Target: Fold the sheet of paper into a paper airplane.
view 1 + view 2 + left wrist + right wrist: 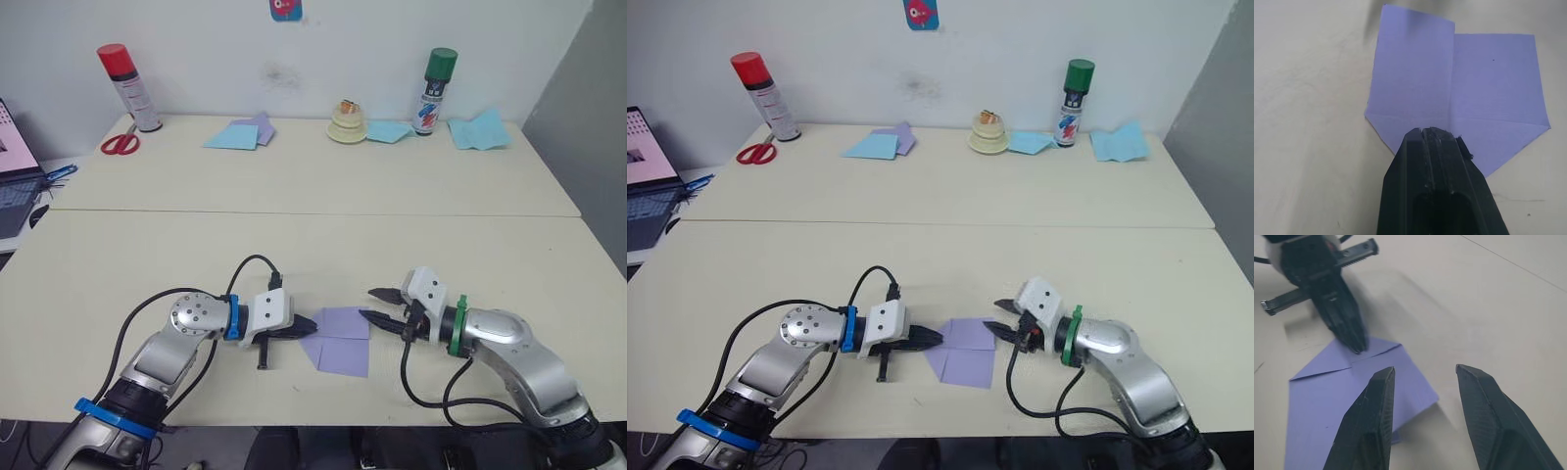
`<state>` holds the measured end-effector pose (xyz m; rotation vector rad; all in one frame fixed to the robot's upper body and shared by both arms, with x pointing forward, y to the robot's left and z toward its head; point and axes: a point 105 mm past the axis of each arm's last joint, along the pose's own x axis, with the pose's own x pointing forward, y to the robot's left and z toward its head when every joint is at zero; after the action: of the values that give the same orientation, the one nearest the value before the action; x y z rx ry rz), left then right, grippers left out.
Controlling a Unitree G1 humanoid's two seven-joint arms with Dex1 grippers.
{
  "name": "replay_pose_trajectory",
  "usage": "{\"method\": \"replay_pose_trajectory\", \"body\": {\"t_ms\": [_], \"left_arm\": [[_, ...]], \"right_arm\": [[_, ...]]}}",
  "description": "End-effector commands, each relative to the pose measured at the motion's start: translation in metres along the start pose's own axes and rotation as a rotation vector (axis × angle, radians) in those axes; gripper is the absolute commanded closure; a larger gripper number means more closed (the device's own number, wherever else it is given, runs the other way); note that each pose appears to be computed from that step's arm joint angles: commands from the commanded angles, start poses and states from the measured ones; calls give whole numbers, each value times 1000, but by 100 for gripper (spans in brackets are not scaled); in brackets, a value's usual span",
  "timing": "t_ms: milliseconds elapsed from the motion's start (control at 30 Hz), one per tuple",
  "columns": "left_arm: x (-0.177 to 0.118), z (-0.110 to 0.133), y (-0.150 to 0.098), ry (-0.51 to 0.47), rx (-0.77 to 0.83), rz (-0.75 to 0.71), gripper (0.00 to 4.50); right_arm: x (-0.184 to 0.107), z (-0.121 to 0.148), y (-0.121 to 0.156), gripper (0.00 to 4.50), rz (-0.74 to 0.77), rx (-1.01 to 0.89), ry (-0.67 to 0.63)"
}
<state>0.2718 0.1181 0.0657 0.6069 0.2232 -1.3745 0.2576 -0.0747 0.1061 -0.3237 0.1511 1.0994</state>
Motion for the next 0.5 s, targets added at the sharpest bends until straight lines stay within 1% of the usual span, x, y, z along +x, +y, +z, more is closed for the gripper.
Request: {"method": "replay_pose_trajectory", "body": {"t_ms": [33,67,100,167,333,500], "left_arm": [[6,-20,-11,74,-39,-31,450],[6,-20,-10,73,-37,-30,450],[6,-20,-10,73,-35,-30,450],[7,-20,-10,73,-33,-31,450],[7,-22,-13,75,-24,-33,450],[7,-24,-14,78,-30,-26,450]], "right_arm": [[13,10,17,308,66,-77,-36],[17,7,19,337,77,-90,-23],[22,3,22,381,93,-100,-6],[28,-2,26,448,115,-114,11],[44,-15,25,448,123,-132,56],[38,-39,27,448,144,-162,154]]}}
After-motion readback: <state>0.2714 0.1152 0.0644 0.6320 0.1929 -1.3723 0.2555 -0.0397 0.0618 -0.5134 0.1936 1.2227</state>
